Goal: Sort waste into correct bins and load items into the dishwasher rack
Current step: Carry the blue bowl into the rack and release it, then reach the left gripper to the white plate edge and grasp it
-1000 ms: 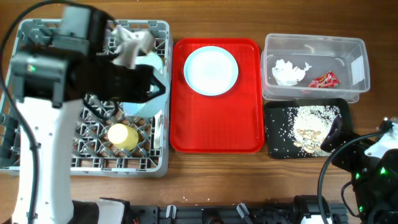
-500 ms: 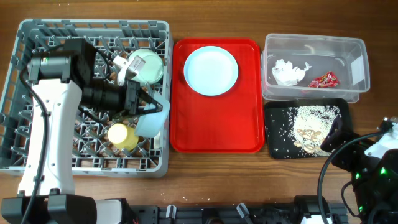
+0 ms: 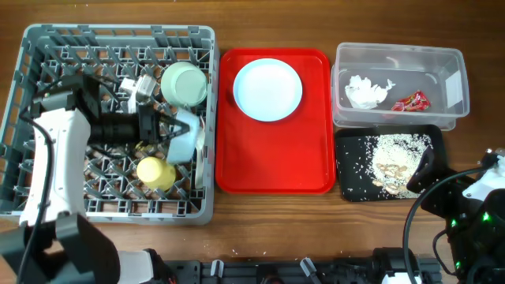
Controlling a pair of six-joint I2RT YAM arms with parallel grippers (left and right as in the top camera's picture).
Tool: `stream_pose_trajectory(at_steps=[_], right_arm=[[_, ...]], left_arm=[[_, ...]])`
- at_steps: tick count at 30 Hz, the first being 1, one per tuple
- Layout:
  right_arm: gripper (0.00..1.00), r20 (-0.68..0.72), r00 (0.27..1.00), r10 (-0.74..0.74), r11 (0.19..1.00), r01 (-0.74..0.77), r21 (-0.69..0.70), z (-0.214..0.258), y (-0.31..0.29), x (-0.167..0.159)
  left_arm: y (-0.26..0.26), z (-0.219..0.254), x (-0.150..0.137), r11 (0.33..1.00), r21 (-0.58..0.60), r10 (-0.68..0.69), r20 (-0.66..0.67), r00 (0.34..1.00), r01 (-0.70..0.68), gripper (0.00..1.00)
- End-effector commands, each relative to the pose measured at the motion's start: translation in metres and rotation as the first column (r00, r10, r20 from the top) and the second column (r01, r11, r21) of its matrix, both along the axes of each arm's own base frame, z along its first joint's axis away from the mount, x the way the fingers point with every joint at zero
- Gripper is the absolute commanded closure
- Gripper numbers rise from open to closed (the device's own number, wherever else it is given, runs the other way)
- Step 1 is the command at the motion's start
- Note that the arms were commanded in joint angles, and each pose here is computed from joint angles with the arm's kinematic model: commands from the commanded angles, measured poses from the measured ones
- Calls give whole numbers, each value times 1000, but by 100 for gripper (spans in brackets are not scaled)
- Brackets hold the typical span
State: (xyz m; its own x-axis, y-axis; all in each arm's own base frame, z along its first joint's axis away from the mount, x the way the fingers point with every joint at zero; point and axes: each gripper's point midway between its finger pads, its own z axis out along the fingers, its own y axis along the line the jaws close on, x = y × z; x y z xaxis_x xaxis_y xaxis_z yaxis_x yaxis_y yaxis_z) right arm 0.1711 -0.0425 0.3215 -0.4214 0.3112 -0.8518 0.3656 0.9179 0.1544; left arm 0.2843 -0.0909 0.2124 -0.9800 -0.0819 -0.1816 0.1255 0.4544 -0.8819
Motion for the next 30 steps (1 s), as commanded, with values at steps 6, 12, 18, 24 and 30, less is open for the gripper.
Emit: stream_pose_trajectory(at_steps=[6,12,18,24,30], right_arm=[[0,2,1000,9,1000,-9,-3,0,1,0],[0,1,1000,9,1000,-9,-3,0,1,0],[0,1,1000,9,1000,-9,-3,0,1,0],[0,1,1000,9,1000,-9,-3,0,1,0],[0,2,1000,9,1000,-9,-3,0,1,0]], left_arm=[[25,-65,38,988,-92,95,-239,966,-121,96],[86,-72,46,959,-48,262,-223,939,-280,48],[131,-51,48,895,-52,408,-309,859,-443,0],[150,51,42,864,133,504,-203,840,-486,0],[71,86,34,926,180,347,-53,936,-333,0]])
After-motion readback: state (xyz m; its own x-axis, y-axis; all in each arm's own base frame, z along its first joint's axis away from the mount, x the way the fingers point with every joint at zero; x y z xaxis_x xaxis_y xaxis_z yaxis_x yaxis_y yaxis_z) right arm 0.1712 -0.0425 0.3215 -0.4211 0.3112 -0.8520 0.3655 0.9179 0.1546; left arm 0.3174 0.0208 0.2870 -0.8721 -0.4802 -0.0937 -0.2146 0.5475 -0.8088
